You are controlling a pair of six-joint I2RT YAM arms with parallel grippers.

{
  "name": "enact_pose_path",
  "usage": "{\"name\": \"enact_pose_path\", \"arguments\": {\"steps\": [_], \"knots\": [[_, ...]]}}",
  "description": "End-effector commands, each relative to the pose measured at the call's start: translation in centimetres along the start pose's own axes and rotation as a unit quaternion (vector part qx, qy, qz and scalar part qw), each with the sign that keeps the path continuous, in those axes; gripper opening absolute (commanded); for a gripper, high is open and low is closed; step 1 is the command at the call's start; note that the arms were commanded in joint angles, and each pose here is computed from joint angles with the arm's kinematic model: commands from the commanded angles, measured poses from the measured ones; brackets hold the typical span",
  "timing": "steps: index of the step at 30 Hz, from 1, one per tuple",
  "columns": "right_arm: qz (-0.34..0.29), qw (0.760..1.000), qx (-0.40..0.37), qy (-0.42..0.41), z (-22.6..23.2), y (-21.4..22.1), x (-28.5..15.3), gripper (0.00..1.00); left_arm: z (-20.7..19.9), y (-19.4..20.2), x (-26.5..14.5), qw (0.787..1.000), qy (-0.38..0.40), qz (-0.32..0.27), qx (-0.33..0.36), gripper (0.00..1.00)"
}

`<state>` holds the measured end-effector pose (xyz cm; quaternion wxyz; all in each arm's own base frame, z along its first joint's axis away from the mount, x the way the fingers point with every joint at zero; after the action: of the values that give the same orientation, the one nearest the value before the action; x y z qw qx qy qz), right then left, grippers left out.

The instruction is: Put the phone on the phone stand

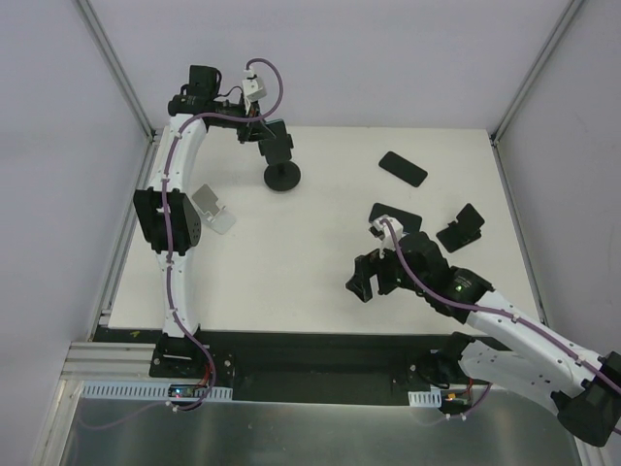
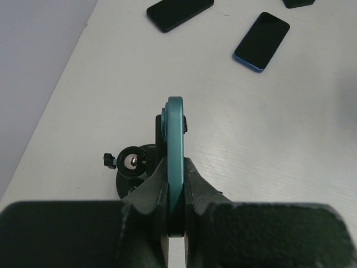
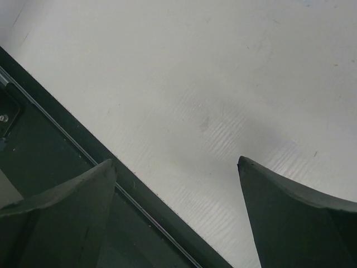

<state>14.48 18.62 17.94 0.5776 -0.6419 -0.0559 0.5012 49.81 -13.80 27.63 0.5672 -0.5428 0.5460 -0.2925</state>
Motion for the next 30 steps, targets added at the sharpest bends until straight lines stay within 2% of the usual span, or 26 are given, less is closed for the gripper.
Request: {"name": "enact_pose_path", "arguments": {"steps": [1,12,13,15,16,17,19,21,22,23,24,25,26,27,28,30], "knots": [[-0.028,1.000,0.011,-0.009,0.3,-0.7,-0.4,0.92,-1.4,-4.4,-0.8,0.994,0.034,-0.056,0.083,0.00],[-0.030,0.999,0.027,-0.017,0.6,-0.8,-0.7,0.92,-1.1,-3.0,-1.5,0.997,-0.012,-0.011,0.081,0.00],[-0.024,0.999,0.027,-0.022,0.7,-0.4,-0.6,0.91,-1.0,-3.0,-1.6,0.997,-0.017,-0.008,0.079,0.05],[-0.037,0.999,0.030,-0.020,0.7,-0.5,-0.6,0.91,-1.0,-3.4,-1.8,0.997,-0.024,-0.009,0.074,0.41],[-0.041,0.999,0.034,-0.010,0.4,-0.4,-0.6,0.91,-0.9,-3.8,-1.8,0.997,-0.029,-0.011,0.071,0.78],[-0.045,0.998,0.039,-0.012,0.5,-0.5,-0.7,0.91,-1.1,-4.7,-2.2,0.997,-0.037,-0.016,0.070,0.99],[-0.055,0.997,0.041,-0.024,0.8,-0.8,-1.1,0.91,-1.6,-6.5,-3.2,0.994,-0.061,-0.024,0.086,0.99],[-0.063,0.997,0.048,-0.023,0.9,-1.1,-1.7,0.91,-2.4,-7.5,-4.3,0.995,-0.064,-0.043,0.061,0.99],[-0.065,0.996,0.049,-0.021,0.9,-1.2,-1.9,0.91,-3.9,-9.8,-5.5,0.991,-0.070,-0.067,0.093,0.99],[-0.058,0.997,0.049,-0.021,1.0,-1.1,-2.3,0.91,-4.1,-9.0,-5.6,0.994,-0.071,-0.069,0.055,0.99],[-0.062,0.997,0.044,-0.023,1.0,-1.4,-2.7,0.91,-4.5,-9.4,-6.0,0.992,-0.083,-0.078,0.048,0.99],[-0.060,0.997,0.041,-0.022,1.0,-1.4,-2.9,0.91,-6.5,-11.4,-7.3,0.988,-0.102,-0.096,0.072,0.99],[-0.046,0.998,0.040,-0.015,0.9,-1.0,-3.0,0.91,-6.0,-10.1,-7.1,0.986,-0.126,-0.104,0.040,0.99],[-0.045,0.998,0.040,-0.005,0.7,-1.1,-3.3,0.91,-6.2,-10.5,-7.5,0.981,-0.151,-0.120,0.035,0.99],[-0.037,0.998,0.044,0.018,0.1,-0.7,-3.5,0.91,-8.3,-12.0,-8.9,0.972,-0.177,-0.146,0.041,0.99],[-0.038,0.997,0.051,0.037,-0.3,-0.6,-3.8,0.91,-7.9,-10.4,-9.3,0.955,-0.235,-0.176,-0.028,0.99]]}}
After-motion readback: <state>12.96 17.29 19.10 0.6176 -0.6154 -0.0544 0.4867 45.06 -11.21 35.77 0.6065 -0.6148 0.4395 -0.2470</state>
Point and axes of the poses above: each gripper's point midway between its finger pads, its own x axis out along the fingers, its own z axis along the line the jaws close on, y = z × x, the point moved 5 cm from there along -x, back along the fingers, and after that the axes turned 8 degrees about -x, right-handed, at the moved point
